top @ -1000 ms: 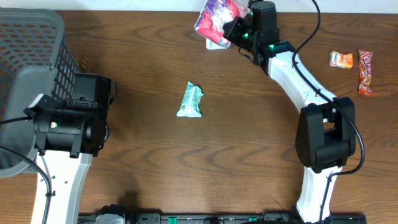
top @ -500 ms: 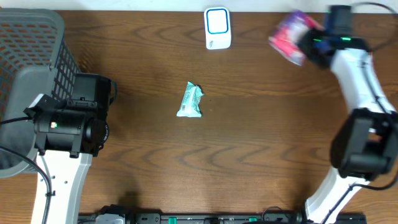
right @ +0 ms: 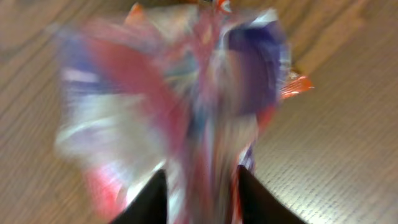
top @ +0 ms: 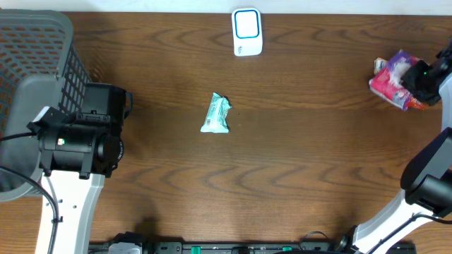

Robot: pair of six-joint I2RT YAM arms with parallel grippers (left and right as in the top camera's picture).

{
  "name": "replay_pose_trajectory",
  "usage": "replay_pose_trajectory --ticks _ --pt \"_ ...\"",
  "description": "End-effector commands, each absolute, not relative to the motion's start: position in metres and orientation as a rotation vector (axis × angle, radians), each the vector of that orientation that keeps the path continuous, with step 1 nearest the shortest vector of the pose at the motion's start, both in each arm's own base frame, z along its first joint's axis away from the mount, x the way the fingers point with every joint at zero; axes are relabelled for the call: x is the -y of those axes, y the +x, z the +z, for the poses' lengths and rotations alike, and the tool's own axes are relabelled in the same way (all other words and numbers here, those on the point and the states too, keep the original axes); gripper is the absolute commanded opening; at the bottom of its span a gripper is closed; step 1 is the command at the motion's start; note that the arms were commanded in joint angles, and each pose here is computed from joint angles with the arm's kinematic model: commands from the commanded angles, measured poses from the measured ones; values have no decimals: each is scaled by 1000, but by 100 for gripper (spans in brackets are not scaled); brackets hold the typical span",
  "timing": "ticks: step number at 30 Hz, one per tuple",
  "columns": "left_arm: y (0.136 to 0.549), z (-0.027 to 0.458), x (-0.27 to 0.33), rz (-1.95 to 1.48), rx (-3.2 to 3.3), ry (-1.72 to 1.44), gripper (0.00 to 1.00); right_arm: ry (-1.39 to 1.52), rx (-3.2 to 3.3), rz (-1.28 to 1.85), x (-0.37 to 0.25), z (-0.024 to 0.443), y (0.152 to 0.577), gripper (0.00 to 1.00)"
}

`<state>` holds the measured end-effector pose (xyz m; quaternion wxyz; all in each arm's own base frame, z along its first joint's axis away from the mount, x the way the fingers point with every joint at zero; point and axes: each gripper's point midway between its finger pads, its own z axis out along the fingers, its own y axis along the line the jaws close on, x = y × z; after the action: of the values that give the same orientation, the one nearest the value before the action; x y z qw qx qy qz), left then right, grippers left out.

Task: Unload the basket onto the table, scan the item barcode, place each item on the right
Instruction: 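Carry the pink bag right and release it beside the orange items, then reach the right gripper to the mint-green packet and grasp it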

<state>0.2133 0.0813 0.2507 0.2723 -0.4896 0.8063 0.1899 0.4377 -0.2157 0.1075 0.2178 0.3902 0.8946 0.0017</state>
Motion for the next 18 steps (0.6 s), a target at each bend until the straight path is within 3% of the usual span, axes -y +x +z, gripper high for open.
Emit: replay_pose_trajectory --ticks 1,3,4,14,18 --pt "212 251 -86 545 -2156 -1321 98 1053 -2451 -121 232 125 432 49" --pt "212 251 -86 545 -2156 -1321 98 1047 -2460 -104 228 124 432 69" --pt "212 251 -86 545 -2156 -1321 98 1036 -2467 -73 223 124 435 72" --pt "212 251 -86 545 -2156 -1321 98 572 -2563 678 70 140 470 76" --pt "212 251 -86 545 -2156 -1320 98 445 -2648 848 2 141 460 86"
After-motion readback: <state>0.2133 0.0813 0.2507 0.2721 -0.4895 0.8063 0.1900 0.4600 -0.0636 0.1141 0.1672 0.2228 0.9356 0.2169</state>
